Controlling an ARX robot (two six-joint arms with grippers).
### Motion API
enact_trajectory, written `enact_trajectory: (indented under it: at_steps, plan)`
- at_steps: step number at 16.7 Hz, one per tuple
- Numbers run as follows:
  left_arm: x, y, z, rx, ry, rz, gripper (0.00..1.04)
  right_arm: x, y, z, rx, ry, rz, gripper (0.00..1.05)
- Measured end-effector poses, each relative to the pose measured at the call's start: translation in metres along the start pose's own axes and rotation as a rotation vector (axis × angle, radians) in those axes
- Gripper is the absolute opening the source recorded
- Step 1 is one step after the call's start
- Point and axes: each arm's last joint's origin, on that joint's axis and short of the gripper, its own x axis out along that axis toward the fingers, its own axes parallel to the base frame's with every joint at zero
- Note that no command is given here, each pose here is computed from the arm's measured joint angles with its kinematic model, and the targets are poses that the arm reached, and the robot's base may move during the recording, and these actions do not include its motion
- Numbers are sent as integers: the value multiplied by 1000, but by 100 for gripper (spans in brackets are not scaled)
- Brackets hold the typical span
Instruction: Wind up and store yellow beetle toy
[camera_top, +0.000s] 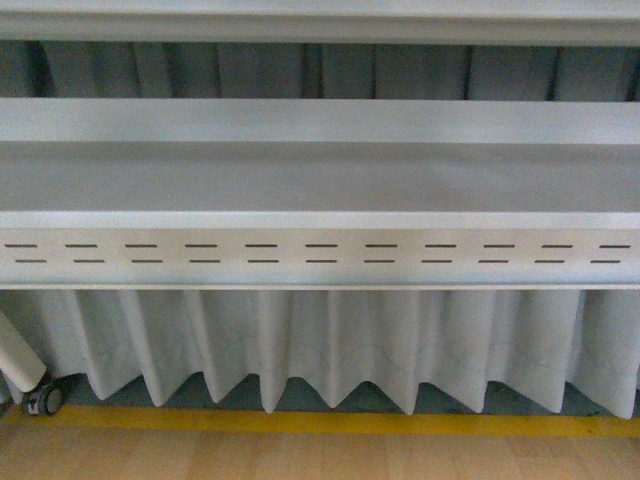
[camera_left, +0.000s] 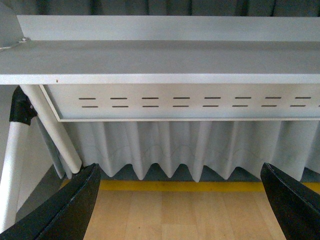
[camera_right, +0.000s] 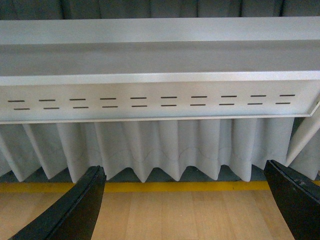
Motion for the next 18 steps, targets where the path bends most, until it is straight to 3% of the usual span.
enact_trajectory:
  at_steps: [18]
  plan:
    - [0,0,0,0,0,-1,98,0,0,0,0,1,0,98]
